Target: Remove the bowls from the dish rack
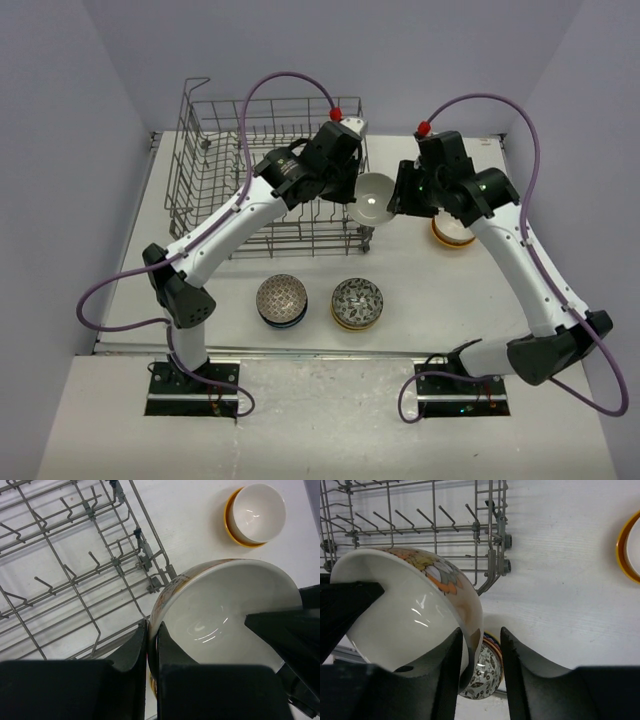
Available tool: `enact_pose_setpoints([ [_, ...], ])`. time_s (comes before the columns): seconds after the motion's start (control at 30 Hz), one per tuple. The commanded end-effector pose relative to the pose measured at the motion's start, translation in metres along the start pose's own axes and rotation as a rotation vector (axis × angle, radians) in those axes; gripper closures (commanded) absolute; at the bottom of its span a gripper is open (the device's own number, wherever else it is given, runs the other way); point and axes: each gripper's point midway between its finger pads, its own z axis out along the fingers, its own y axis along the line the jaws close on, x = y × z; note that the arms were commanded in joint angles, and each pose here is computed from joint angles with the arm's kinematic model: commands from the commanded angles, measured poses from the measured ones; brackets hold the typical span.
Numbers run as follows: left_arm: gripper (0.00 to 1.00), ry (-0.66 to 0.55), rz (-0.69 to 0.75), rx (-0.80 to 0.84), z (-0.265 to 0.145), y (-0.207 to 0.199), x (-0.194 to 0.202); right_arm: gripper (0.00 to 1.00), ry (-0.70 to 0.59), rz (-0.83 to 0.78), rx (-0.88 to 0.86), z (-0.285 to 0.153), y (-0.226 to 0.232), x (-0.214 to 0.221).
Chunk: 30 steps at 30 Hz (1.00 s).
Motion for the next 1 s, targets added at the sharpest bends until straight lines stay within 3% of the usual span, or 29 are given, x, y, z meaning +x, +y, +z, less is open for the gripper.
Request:
enact_pose_setpoints([
  [0.0,1.00,-0.144,-0.037,0.130,-0.034,-0.024,-0.040,0.64,-0.057,0.036,-0.013,0.005,0.007,-0.015],
  [0.07,1.00,-0.145,-0.034,0.128,-0.034,-0.024,-0.040,0.80,-0.063,0.056,0.003,0.008,0.006,-0.017],
  [0.1,1.00,-0.148,-0.035,0.125,-0.035,-0.023,-0.041,0.96,-0.069,0.064,0.025,0.011,0.002,-0.018],
  [0.13,1.00,-0.147,-0.033,0.123,-0.034,-0.023,-0.041,1.00,-0.069,0.075,0.038,0.012,0.001,-0.019],
  [0.37,0.98,-0.172,-0.025,0.102,-0.038,-0.020,-0.050,1.00,-0.066,0.132,0.096,0.019,-0.014,-0.024],
  [0.4,0.62,-0.189,-0.028,0.088,-0.042,-0.017,-0.055,1.00,-0.057,0.150,0.103,0.021,-0.020,-0.024],
  [0.43,0.46,-0.207,-0.031,0.066,-0.047,-0.012,-0.061,1.00,-0.059,0.170,0.100,0.018,-0.027,-0.026],
  [0.47,0.02,-0.252,-0.040,0.033,-0.061,-0.003,-0.075,1.00,-0.066,0.210,0.114,0.017,-0.042,-0.031],
  [0.63,0.00,-0.392,-0.064,-0.055,-0.111,0.039,-0.103,1.00,-0.093,0.364,0.218,0.013,-0.115,-0.045],
  [0.83,0.00,-0.383,-0.025,-0.164,-0.119,0.078,-0.076,1.00,-0.134,0.605,0.412,0.035,-0.212,-0.026],
  [0.97,0.00,-0.355,-0.028,-0.147,-0.118,0.088,-0.060,1.00,-0.152,0.668,0.465,0.051,-0.246,-0.031],
])
